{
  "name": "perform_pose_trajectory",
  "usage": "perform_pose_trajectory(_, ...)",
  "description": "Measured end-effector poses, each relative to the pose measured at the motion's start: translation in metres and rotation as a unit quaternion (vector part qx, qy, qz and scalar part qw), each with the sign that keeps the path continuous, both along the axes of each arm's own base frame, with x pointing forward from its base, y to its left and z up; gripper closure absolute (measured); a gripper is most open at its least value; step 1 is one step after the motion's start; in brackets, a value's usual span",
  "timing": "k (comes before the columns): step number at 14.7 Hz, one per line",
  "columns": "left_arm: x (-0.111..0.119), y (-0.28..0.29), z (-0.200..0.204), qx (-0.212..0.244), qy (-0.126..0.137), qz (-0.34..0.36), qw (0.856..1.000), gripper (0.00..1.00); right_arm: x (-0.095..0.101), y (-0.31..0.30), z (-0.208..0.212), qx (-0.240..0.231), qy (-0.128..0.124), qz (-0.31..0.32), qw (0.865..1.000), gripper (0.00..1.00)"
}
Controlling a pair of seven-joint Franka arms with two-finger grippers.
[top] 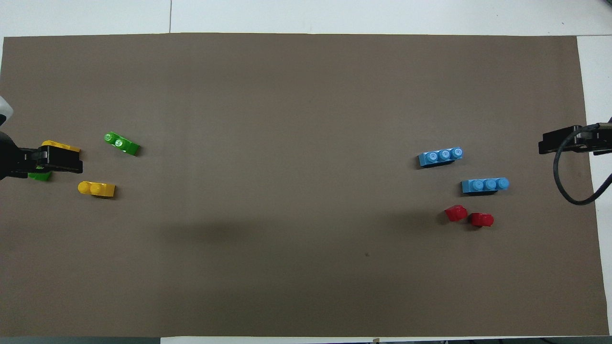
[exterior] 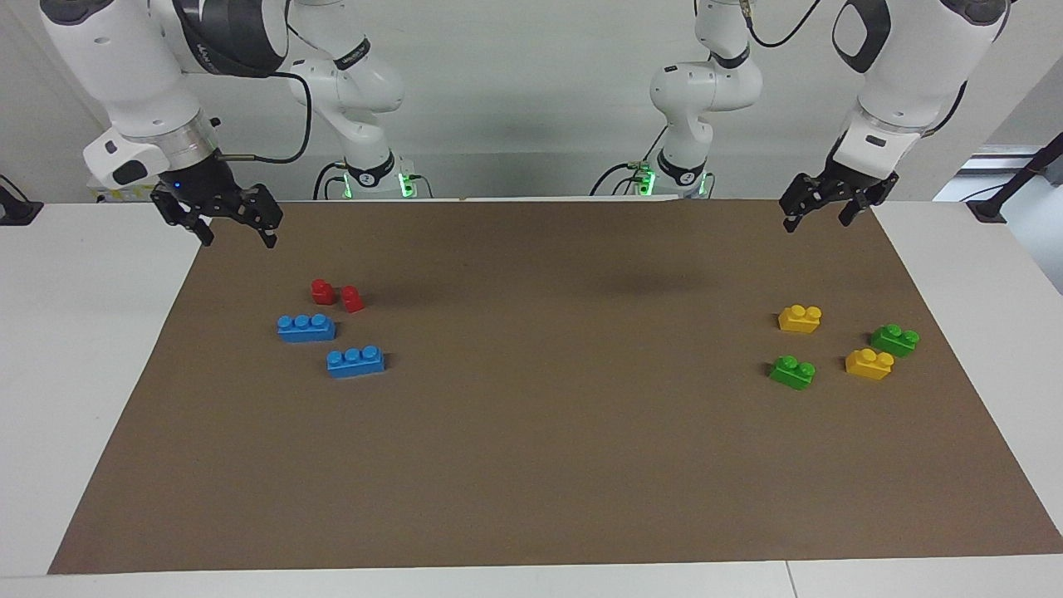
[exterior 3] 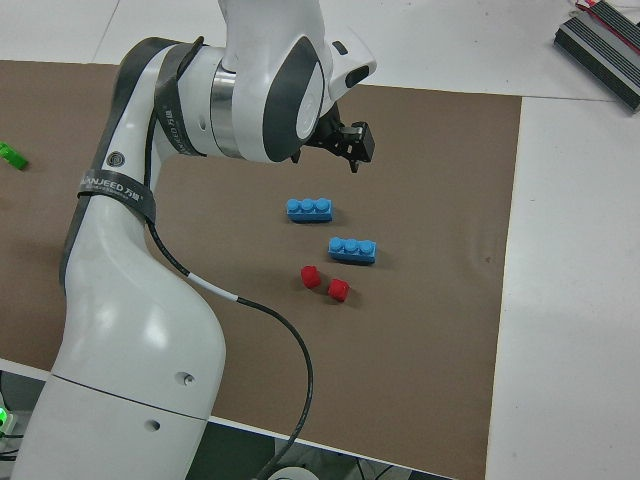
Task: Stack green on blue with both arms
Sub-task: 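Move the left gripper over the green brick while the right gripper reaches the blue brick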
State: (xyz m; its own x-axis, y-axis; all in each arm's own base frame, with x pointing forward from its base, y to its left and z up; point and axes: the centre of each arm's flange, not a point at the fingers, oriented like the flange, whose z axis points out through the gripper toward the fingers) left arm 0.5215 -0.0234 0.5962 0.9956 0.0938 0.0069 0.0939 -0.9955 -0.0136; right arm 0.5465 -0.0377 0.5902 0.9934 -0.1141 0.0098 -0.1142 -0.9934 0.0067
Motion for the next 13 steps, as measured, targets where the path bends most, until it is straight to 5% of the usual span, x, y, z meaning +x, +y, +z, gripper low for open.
perform_pose_trajectory(6,0.008,0.009,-0.026,-0.004,-0.025,0.092,0.995,0.00,0.023,-0.004,-0.045,0.004,0.025,-0.164,0.986,0.00)
perform_pose_trajectory(11,0.019,0.026,-0.059,-0.007,-0.027,0.193,0.981,0.00,0.044,0.004,-0.077,0.049,0.036,-0.306,0.950,0.00)
perform_pose_trajectory(13,0.031,0.029,-0.080,-0.008,-0.025,0.236,0.971,0.00,0.055,0.009,-0.094,0.073,0.044,-0.371,0.925,0.00)
